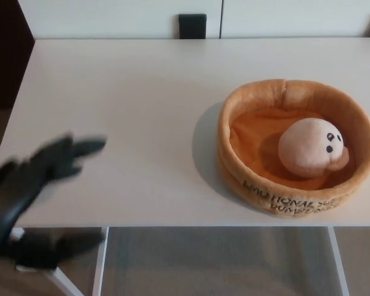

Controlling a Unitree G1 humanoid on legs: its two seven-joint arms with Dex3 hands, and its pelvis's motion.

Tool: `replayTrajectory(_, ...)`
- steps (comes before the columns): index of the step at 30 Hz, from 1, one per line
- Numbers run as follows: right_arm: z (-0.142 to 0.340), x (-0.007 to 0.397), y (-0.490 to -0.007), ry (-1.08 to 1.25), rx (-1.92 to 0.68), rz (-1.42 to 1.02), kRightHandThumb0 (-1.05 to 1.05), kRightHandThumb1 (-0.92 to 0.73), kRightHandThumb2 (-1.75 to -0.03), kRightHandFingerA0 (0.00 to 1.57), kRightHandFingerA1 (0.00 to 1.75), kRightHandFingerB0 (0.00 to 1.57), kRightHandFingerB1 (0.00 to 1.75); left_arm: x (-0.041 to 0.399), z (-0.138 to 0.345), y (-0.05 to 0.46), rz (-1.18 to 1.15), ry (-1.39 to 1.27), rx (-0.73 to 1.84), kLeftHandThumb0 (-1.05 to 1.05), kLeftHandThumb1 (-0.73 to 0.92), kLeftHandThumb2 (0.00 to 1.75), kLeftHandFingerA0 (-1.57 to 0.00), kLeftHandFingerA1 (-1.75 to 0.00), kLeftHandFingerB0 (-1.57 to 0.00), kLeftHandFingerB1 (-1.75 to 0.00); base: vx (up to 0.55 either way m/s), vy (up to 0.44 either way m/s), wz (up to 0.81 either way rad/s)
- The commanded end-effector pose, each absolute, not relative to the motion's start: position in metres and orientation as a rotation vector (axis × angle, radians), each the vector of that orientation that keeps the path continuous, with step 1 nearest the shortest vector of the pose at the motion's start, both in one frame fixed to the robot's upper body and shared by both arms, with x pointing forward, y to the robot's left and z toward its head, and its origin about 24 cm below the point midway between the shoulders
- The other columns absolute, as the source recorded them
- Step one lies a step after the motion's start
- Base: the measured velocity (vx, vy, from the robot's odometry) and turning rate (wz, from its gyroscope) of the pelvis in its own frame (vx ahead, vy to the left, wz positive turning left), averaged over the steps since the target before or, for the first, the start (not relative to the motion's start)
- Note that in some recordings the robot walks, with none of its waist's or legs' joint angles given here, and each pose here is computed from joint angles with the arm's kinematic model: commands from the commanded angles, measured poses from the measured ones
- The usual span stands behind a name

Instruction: The robot walks towards a table in front, picks a dumpling toy with left hand and puts it in an orange round plate

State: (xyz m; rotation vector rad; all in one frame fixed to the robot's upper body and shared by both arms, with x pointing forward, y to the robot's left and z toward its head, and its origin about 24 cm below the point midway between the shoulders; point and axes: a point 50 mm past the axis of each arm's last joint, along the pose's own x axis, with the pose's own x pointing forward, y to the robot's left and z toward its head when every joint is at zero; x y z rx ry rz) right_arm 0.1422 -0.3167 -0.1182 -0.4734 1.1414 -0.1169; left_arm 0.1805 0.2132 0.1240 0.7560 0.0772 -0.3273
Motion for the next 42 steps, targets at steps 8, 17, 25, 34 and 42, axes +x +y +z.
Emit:
replayTrajectory(8, -0.120, 0.121, -0.327, 1.168, -0.576, -0.099, -0.26, -0.63, -0.59, 0.77, 0.78, 0.52, 0.39, 0.035, 0.034, 0.231, -0.668, 0.566, 1.354, -0.59, 0.63, 0.59, -0.53, -0.45, -0.38, -0.33, 0.00, 0.000, 0.00)
replayTrajectory(17, -0.120, 0.118, -0.329, 1.176, -0.577, -0.104, -0.26, -0.65, -0.59, 0.77, 0.78, 0.52, 0.39, 0.039, -0.017, 0.252, -0.590, 0.650, 1.378, -0.52, 0.68, 0.61, -0.74, -0.68, -0.60, -0.45, 0.00, 0.000, 0.00)
replayTrajectory(25, -0.127, 0.102, -0.323, 1.209, -0.593, -0.074, -0.28, -0.64, -0.59, 0.78, 0.73, 0.53, 0.39, 0.070, -0.093, 0.303, -0.529, 1.085, 1.295, -0.37, 0.64, 0.59, -0.74, -0.66, -0.29, -0.36, 0.00, 0.000, 0.00)
replayTrajectory(34, -0.130, 0.098, -0.319, 1.217, -0.574, -0.078, -0.25, -0.63, -0.59, 0.77, 0.74, 0.51, 0.38, 0.059, -0.126, 0.315, -0.172, 1.254, 0.928, -0.43, 0.51, 0.84, -0.62, -0.71, -0.34, -0.52, 0.00, 0.000, 0.00)
replayTrajectory(42, -0.126, 0.102, -0.324, 1.206, -0.678, -0.018, -0.17, -0.58, -0.57, 0.72, 0.73, 0.50, 0.38, 0.069, -0.125, 0.322, -0.136, 1.199, 0.890, -0.26, 0.57, 0.57, -0.70, -0.79, -0.42, -0.35, 0.00, 0.000, 0.00)
